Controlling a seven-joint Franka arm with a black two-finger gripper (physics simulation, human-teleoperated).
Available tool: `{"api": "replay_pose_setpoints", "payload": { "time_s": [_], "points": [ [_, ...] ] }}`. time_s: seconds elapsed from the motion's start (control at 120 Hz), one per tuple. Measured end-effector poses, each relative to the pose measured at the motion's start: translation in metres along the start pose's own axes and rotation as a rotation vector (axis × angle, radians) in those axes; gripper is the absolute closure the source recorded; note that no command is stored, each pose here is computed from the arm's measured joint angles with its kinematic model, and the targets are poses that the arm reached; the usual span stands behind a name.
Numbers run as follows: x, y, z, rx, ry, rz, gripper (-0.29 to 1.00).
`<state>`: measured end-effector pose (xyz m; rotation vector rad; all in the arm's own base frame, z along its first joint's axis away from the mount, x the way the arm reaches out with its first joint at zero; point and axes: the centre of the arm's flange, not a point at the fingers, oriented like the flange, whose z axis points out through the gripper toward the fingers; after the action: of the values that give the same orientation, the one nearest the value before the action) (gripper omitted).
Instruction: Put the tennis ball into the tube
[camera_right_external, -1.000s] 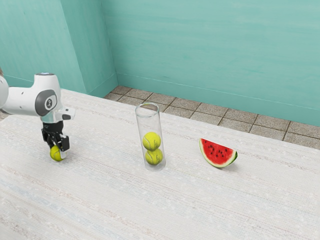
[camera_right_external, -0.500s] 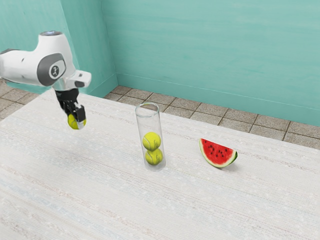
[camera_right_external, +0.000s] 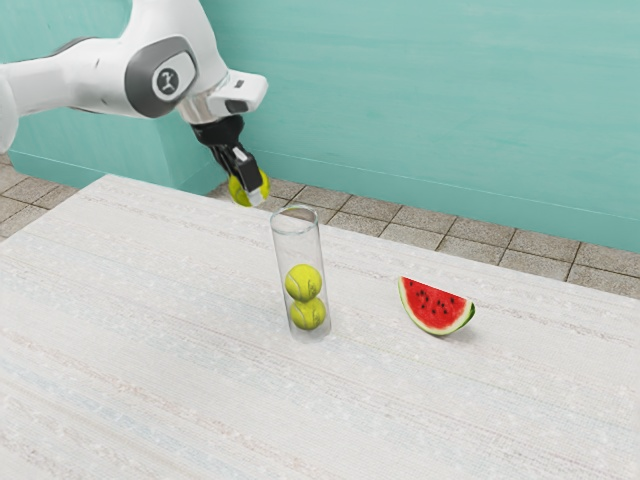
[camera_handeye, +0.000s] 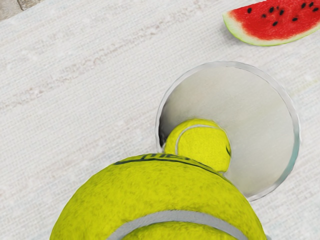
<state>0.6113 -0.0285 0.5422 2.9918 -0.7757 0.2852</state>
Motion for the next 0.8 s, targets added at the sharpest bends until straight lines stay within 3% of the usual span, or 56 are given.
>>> {"api": "replay_pose_setpoints", "payload": {
  "time_s": [0.367,0.517,0.675,0.8],
  "points": [
    [0.039,0.035,0.027,-0.064,0.001,0.07,0.27],
    [0.051,0.039,0.034,-0.058,-0.001,0.097,0.14],
    [0.043,0.054,-0.016,0.007,0.013,0.113,0.07],
    [0.025,0.048,-0.039,0.055,-0.052,0.102,0.04]
  ]
}}
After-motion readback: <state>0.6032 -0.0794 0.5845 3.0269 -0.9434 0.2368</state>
